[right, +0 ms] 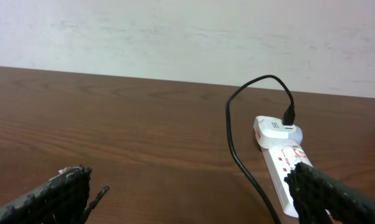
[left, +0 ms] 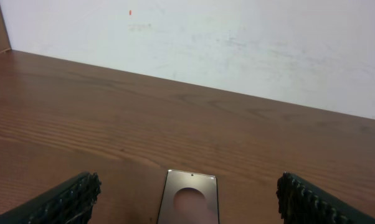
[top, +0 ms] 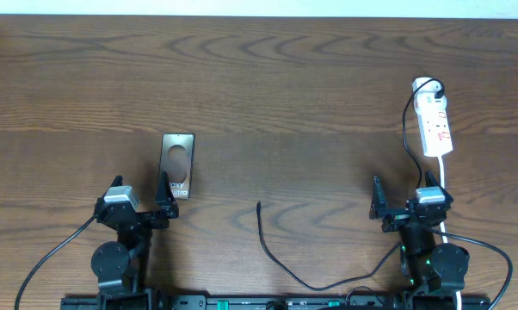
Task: Plug charger to phone and switch on socket
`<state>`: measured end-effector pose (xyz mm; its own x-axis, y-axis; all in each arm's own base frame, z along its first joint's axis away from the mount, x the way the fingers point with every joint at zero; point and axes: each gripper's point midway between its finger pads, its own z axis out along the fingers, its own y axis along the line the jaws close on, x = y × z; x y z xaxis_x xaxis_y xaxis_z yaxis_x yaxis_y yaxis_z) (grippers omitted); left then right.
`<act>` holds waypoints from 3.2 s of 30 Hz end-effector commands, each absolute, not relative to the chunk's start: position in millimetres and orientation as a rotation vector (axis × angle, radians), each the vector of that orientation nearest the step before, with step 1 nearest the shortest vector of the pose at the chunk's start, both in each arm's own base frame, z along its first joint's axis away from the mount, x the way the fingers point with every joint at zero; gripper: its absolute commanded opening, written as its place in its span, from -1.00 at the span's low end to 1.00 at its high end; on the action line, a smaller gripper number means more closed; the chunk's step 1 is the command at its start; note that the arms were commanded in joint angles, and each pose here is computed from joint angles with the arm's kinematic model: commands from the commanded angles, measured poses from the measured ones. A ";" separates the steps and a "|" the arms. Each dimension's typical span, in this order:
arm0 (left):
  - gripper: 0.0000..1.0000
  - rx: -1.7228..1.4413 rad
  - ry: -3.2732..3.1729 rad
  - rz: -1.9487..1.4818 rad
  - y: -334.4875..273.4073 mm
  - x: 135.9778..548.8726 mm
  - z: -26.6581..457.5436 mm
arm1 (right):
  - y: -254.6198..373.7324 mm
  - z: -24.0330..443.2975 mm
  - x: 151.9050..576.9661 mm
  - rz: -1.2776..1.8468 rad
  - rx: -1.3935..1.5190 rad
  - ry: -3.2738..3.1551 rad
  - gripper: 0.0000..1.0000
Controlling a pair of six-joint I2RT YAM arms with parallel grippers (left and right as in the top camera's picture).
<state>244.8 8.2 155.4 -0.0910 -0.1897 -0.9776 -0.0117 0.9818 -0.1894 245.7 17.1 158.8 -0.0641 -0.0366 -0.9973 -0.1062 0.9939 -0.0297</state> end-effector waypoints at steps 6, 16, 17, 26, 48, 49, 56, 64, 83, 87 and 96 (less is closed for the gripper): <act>0.86 -0.164 1.704 -0.167 6.8 243.9 140.5 | 16.5 158.3 245.5 0.043 -0.116 1.635 0.98; 0.86 -0.164 1.704 -0.167 6.8 243.9 140.5 | 16.5 158.3 245.5 0.043 -0.116 1.635 0.98; 0.86 -0.164 1.705 -0.167 6.8 243.8 140.4 | 16.5 158.3 245.5 0.043 -0.116 1.635 0.98; 0.86 -0.164 1.704 -0.167 6.8 243.9 140.5 | 16.4 158.3 245.5 0.043 -0.115 1.635 0.99; 0.86 -0.164 1.704 -0.167 6.8 243.9 140.5 | 16.5 158.3 245.5 0.043 -0.116 1.635 0.99; 0.86 -0.164 1.705 -0.167 6.8 243.8 140.4 | 16.5 158.3 245.5 0.043 -0.116 1.635 0.98; 0.86 -0.164 1.704 -0.167 6.8 243.9 140.5 | 16.5 158.3 245.5 0.043 -0.116 1.635 0.99; 0.86 -0.164 1.704 -0.167 6.8 243.9 140.5 | 16.5 158.3 245.5 0.043 -0.116 1.635 0.98; 0.86 -0.162 1.701 -0.168 6.6 244.0 141.4 | 16.5 158.3 245.5 0.043 -0.116 1.635 0.99; 0.86 -0.154 1.696 -0.175 5.1 244.0 143.3 | 16.5 158.3 245.5 0.043 -0.116 1.635 0.98; 0.86 -0.127 1.725 -0.214 -2.7 240.9 150.7 | 16.4 158.3 245.5 0.043 -0.115 1.635 0.98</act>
